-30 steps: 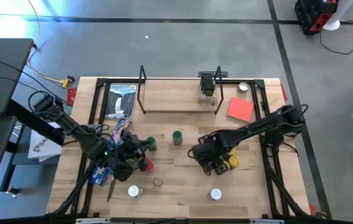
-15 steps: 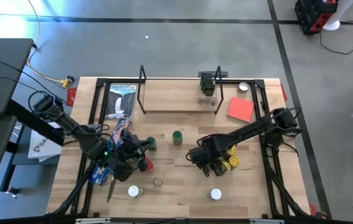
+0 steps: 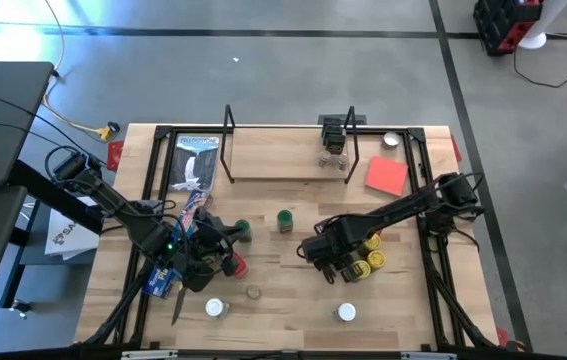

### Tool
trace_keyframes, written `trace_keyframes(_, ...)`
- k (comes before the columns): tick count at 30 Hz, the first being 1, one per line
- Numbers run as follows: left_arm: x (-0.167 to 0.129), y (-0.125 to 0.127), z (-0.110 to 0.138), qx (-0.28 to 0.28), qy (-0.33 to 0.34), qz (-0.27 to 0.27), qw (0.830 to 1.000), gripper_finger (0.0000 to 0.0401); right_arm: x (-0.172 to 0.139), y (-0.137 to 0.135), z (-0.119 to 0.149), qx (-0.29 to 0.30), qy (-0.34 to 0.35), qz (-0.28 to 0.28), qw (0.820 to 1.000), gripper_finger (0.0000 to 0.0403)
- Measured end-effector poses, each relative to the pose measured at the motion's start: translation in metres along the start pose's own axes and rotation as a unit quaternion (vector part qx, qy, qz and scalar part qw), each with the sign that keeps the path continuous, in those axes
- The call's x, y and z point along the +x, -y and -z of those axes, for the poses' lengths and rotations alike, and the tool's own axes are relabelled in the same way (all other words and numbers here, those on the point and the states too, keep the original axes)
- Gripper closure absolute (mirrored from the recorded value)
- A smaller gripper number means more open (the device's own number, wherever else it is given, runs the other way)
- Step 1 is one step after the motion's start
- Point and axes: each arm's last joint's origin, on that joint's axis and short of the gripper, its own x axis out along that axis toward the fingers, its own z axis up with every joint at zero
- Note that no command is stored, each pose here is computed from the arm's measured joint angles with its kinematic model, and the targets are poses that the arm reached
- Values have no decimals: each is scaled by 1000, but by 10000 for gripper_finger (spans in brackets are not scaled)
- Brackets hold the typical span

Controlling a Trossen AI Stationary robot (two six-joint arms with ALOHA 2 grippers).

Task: Shelf spices
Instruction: Put the transparent seasoning bottle on the shelf aligned with the transparent seasoning can

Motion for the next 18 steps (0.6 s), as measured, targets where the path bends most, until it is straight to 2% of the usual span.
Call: trace_keyframes(18, 0, 0, 0, 0, 0, 0, 1000, 364, -8, 3, -9, -13, 28, 19, 999, 266)
